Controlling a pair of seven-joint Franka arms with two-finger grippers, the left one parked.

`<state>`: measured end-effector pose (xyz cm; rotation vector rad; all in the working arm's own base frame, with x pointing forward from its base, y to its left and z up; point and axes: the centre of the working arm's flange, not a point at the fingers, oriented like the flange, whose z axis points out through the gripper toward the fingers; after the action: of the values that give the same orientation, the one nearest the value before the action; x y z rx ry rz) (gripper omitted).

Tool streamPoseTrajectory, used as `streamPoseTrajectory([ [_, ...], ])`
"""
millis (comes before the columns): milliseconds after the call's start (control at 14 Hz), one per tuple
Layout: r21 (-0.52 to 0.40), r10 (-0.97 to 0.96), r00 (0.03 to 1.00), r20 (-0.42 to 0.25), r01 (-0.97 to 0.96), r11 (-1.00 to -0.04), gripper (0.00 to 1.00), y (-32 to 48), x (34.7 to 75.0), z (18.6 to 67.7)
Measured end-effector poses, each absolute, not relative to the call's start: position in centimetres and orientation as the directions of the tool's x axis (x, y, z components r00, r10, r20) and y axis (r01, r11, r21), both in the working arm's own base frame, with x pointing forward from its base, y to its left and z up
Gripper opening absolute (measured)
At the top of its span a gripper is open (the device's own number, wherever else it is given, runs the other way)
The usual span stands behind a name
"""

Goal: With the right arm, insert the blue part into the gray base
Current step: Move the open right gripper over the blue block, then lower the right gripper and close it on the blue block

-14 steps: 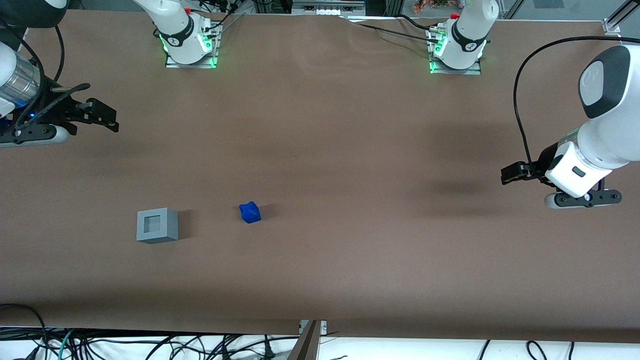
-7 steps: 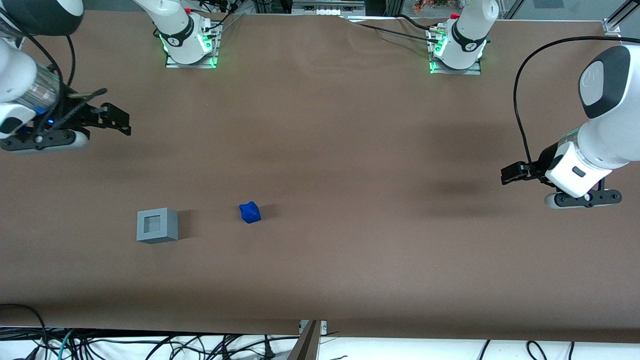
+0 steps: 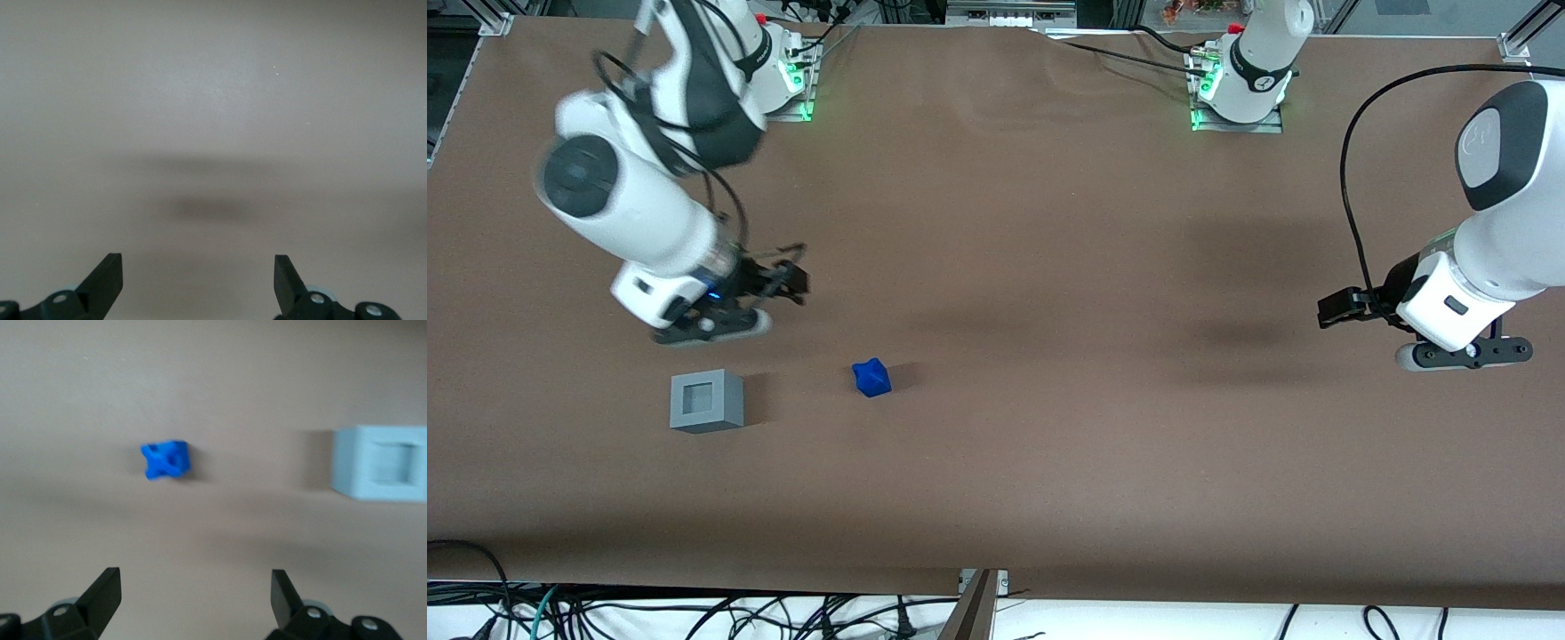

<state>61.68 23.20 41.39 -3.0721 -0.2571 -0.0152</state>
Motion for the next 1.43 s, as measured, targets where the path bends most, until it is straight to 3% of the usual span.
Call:
streamPoseTrajectory([
  [357,-0.078,0.179,0.982,0.058,0.183,-0.98,1.0,26.7,63.4,31.9],
  [1071,-0.09,0.2,0.969,0.143,0.214,-0.973,0.97,29.0,64.0,23.2],
  [1214,-0.089,0.199,0.97,0.143,0.213,-0.973,0.75,28.9,64.0,22.5],
  [1357,-0.089,0.198,0.969,0.147,0.212,-0.973,0.7,28.9,64.2,22.6],
  [1429,-0.088,0.196,0.969,0.148,0.21,-0.974,0.57,28.7,64.4,22.9],
])
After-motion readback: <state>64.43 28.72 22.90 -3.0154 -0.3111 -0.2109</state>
